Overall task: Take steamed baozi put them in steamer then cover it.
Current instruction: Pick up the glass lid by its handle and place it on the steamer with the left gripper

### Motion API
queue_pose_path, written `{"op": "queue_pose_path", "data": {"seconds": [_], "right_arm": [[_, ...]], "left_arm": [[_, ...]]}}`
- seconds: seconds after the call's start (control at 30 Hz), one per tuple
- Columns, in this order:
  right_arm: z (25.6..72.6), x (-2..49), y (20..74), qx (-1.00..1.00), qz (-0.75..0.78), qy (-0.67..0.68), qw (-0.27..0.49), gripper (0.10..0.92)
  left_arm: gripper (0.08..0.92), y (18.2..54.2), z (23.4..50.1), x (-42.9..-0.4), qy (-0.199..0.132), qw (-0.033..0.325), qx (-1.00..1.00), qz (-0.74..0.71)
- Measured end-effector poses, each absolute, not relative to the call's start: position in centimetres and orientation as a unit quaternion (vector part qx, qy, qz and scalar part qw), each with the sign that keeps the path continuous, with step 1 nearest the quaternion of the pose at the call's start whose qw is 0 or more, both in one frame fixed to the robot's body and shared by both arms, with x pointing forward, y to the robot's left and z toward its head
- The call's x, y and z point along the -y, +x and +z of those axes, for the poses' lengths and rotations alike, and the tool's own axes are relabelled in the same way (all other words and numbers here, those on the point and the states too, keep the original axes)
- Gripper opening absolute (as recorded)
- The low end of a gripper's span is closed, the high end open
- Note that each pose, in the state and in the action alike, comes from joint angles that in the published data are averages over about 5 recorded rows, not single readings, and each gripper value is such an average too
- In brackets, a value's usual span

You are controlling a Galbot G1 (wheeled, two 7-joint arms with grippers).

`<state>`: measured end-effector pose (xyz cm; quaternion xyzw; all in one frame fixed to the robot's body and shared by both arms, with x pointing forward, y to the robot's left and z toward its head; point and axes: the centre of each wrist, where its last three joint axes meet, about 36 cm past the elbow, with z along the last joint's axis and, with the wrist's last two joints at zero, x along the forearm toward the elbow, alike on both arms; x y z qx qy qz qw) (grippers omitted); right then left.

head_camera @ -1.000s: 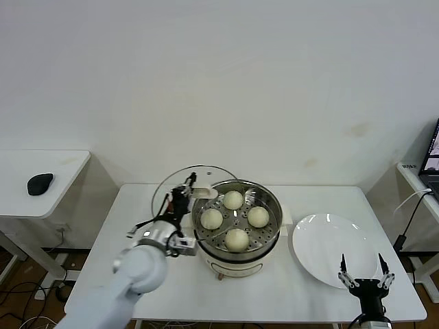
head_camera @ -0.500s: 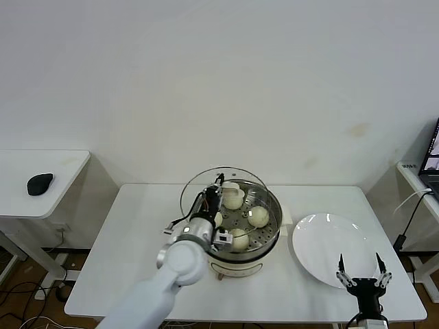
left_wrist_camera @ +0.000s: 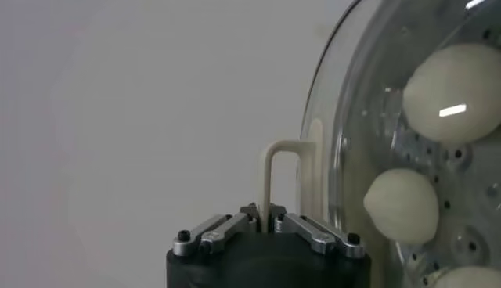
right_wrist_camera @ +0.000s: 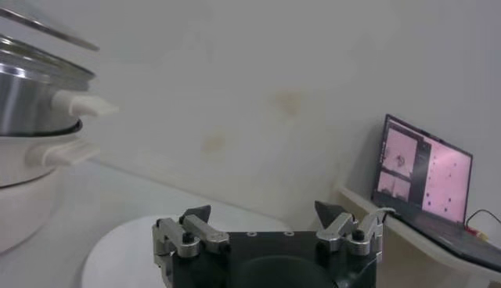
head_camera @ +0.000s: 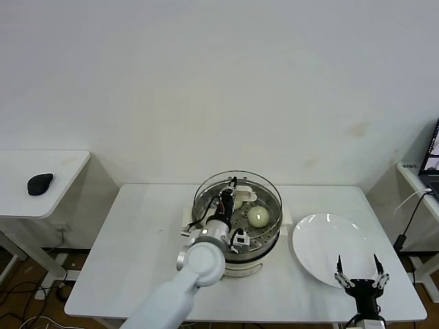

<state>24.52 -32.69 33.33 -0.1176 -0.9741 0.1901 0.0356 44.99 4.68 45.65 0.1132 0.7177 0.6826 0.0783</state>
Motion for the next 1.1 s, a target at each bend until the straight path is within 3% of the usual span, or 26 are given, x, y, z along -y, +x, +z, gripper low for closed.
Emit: {"op": "queue_pose_path", "data": {"seconds": [1.1], "right_arm": [[32.8, 32.4, 24.4, 0.974, 0.191, -0.111, 0.039, 0.823]], "left_arm": [[0.152, 43.7, 43.8, -4.4, 0.120, 0.059, -0.713, 0.688]]}}
